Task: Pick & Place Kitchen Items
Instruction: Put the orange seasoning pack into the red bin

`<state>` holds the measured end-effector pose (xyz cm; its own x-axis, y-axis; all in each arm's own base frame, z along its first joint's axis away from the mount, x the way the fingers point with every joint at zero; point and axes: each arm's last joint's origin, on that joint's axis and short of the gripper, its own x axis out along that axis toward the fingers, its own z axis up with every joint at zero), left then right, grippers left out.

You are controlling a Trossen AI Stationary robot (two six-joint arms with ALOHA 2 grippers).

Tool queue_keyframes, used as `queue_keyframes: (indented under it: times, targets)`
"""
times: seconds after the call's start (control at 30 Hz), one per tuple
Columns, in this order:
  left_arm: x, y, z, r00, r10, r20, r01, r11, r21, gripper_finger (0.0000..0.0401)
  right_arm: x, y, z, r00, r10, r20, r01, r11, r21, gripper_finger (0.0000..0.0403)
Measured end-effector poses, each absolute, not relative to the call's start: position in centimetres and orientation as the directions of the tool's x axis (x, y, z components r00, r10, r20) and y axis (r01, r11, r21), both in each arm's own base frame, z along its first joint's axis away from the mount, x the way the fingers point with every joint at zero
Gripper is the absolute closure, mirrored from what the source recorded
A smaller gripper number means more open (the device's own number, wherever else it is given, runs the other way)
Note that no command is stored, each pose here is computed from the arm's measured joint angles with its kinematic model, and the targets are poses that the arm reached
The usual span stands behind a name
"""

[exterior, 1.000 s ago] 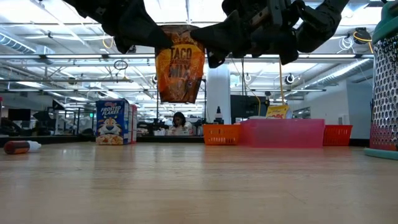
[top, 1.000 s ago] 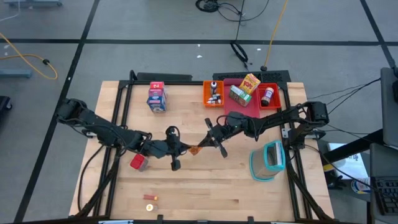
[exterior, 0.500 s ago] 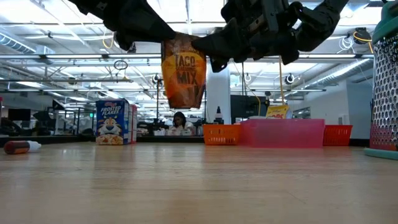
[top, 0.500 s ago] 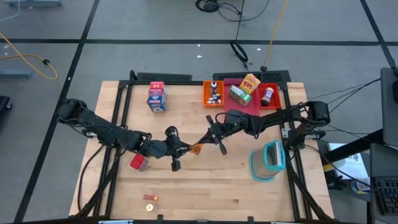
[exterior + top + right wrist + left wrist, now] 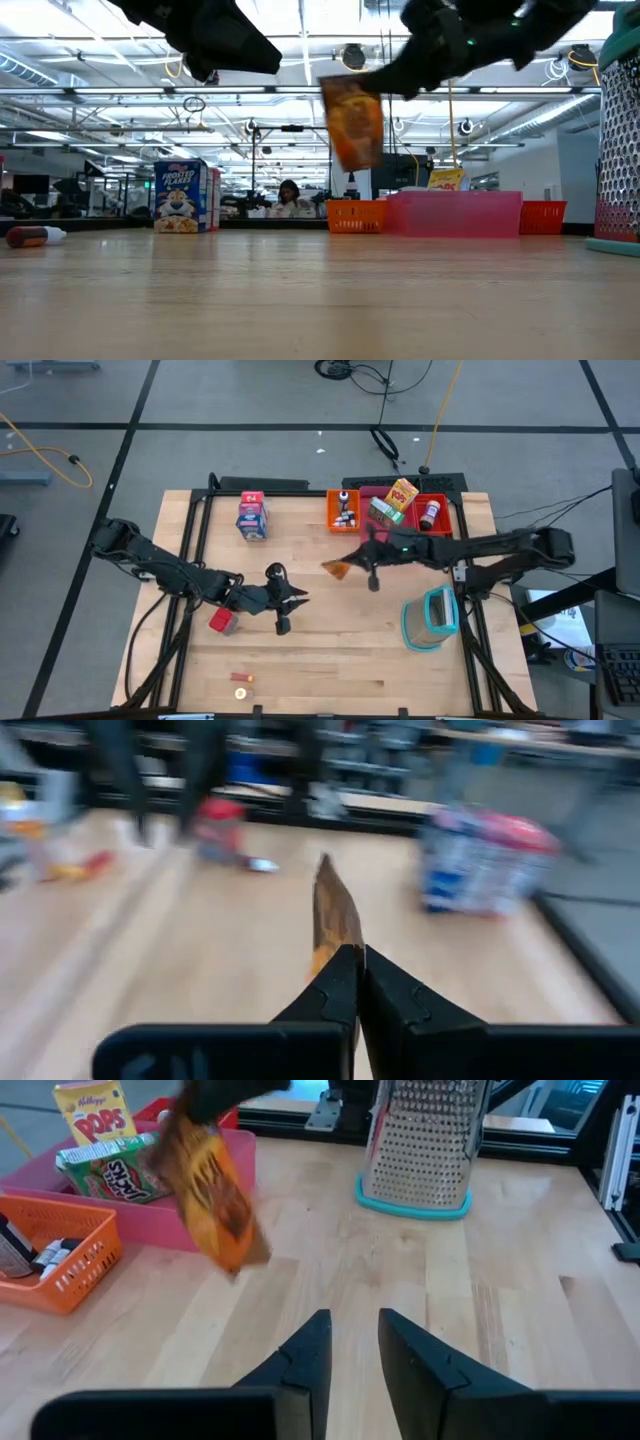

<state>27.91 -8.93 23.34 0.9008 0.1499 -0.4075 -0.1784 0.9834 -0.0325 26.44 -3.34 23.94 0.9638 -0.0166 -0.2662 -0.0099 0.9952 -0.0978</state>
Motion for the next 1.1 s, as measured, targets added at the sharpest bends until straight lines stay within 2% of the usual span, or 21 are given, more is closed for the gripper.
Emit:
queue_keyframes:
  times: [0.27,0.5,0.63,0.8,1.1]
  targets:
    - [27.9,-8.9,23.3,0.899,0.151,-0.412,-0.179,0.983,-0.03,0.0313,19.7,-4.5,23.6,0.914,-0.356,-0.193,0.342,0.934,-0.103,0.0403]
    - [27.9,-8.9,23.2,0.896,0.153,-0.416,-0.168,0.986,0.0,0.0313,15.8,-5.5,23.3,0.739,-0.652,-0.167,0.64,0.758,-0.125,0.0403]
    - [27.9,-8.8,23.2,0.893,0.157,-0.422,-0.169,0.986,0.009,0.0313,14.7,-5.9,23.3,0.644,-0.746,-0.169,0.732,0.666,-0.146,0.0403]
    - [27.9,-8.7,23.2,0.892,0.161,-0.422,-0.173,0.985,0.009,0.0313,13.9,-6.6,23.0,0.467,-0.865,-0.18,0.844,0.498,-0.2,0.0403]
    - [27.9,-8.7,23.2,0.892,0.161,-0.423,-0.165,0.986,0.026,0.0313,12.6,-8.0,22.5,0.201,-0.962,-0.187,0.935,0.245,-0.256,0.0403]
